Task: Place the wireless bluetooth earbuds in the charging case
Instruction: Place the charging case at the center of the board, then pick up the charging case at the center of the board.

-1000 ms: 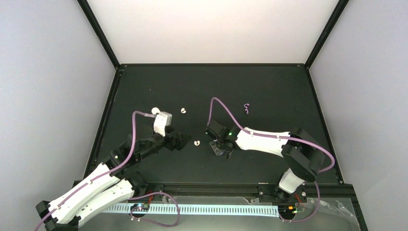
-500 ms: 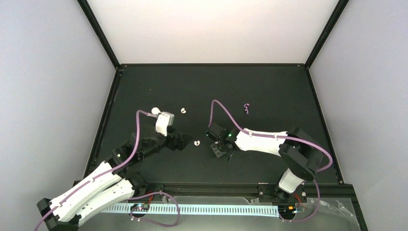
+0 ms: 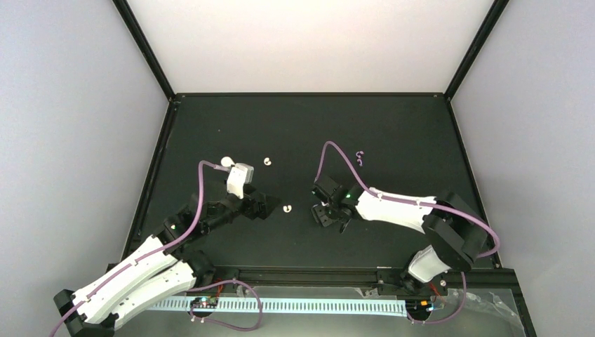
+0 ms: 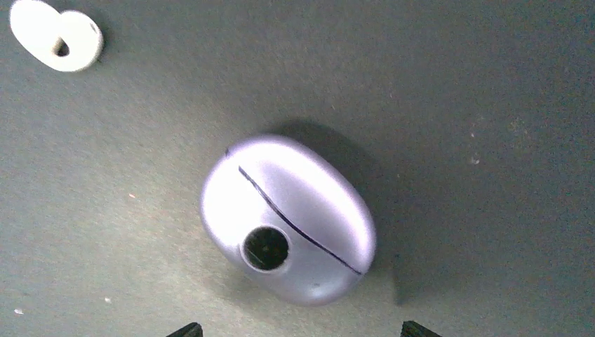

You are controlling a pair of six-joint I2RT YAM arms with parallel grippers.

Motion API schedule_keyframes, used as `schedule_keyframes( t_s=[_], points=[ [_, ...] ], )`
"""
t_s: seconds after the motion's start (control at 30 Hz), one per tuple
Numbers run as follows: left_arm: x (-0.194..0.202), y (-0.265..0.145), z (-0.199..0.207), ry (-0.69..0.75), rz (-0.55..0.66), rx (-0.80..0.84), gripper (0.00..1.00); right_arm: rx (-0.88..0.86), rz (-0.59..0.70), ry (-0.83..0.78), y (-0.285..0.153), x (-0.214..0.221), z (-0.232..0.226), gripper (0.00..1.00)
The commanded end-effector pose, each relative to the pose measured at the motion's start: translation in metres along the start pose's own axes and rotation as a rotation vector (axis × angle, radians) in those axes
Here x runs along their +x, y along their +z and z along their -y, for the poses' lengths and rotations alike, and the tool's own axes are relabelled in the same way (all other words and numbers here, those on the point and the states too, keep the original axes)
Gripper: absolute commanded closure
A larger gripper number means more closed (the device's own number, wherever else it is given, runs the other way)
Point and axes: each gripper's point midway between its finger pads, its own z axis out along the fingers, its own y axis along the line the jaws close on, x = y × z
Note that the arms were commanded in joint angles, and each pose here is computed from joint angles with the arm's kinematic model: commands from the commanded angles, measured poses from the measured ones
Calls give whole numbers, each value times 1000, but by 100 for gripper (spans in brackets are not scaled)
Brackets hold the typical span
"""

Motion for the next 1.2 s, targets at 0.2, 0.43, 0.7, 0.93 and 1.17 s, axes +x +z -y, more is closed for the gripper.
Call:
schedule_keyframes(
  t_s=[0.2,0.43,0.7,0.93,1.17],
  points=[
    [0,1,4,-12,-3,18,1,-27,47,-51,1,-27,-14,22],
    [0,2,4,-12,-2,18,1,-13,63,-133,4,-39,-16,21],
    [0,2,3,-10,-1,16,1,1,33,-109,12,-38,-16,21],
    [2,4,4,-11,-10,21,1,-42,56,-118,11,-44,-25,20],
    [1,4,5,-11,-5,25,1,-125,107,-149,1,-62,-43,10]
  ],
)
